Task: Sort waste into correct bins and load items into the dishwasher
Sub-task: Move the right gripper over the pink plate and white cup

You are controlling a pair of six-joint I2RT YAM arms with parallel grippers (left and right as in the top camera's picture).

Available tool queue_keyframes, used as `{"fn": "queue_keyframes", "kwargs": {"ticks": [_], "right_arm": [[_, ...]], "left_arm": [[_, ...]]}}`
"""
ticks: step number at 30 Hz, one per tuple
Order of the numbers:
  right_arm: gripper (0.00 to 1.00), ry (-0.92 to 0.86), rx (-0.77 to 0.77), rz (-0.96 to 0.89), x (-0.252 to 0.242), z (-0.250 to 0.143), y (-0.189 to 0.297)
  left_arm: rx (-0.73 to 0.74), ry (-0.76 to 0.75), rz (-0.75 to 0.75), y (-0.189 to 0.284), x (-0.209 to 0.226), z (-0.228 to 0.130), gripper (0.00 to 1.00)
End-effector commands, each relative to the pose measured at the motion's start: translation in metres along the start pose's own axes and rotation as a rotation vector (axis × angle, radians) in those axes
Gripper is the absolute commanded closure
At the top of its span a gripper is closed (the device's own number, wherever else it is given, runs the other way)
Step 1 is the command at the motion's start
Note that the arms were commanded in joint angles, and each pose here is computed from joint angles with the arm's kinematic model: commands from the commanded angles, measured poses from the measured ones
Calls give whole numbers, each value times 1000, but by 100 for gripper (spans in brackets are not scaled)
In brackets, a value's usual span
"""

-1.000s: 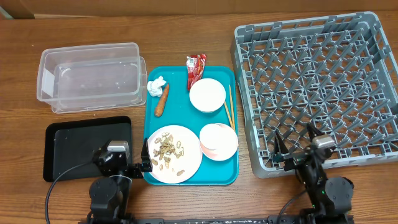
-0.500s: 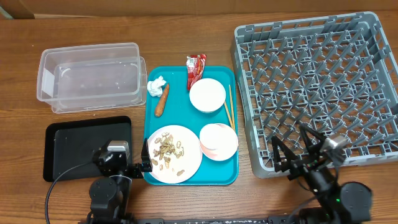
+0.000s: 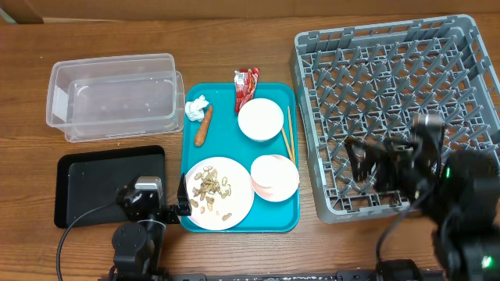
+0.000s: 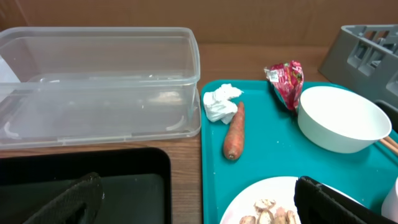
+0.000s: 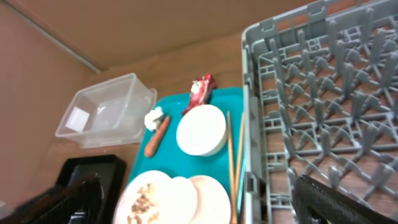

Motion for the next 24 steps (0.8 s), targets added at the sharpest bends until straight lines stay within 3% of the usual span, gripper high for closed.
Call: {"fn": "queue_keyframes", "kwargs": {"ticks": [1, 7, 12, 19, 24], "right_arm": [[0, 2, 42, 90, 24, 28, 0], [0, -21, 136, 345, 53, 43, -20], [0, -95, 248, 268, 51, 25, -46], [0, 35, 388, 33, 75, -36, -67], [0, 139, 441, -28, 100, -73, -79]], "left_arm": [[-8, -17, -3, 0, 0, -1, 0], [-8, -17, -3, 0, 0, -1, 0], [-8, -18, -3, 0, 0, -1, 0], [-8, -17, -3, 0, 0, -1, 0], [-8, -17, -3, 0, 0, -1, 0]]}}
Point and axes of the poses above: each gripper's point midway between its finger pads, its own y axis back along the fingers, its own x axis along the line the jaws close on, z = x × y, the point moved 5 cm from there along y, back along the fingers, and after that the axes turned 2 degrees about -y, right-handed, at the moved point
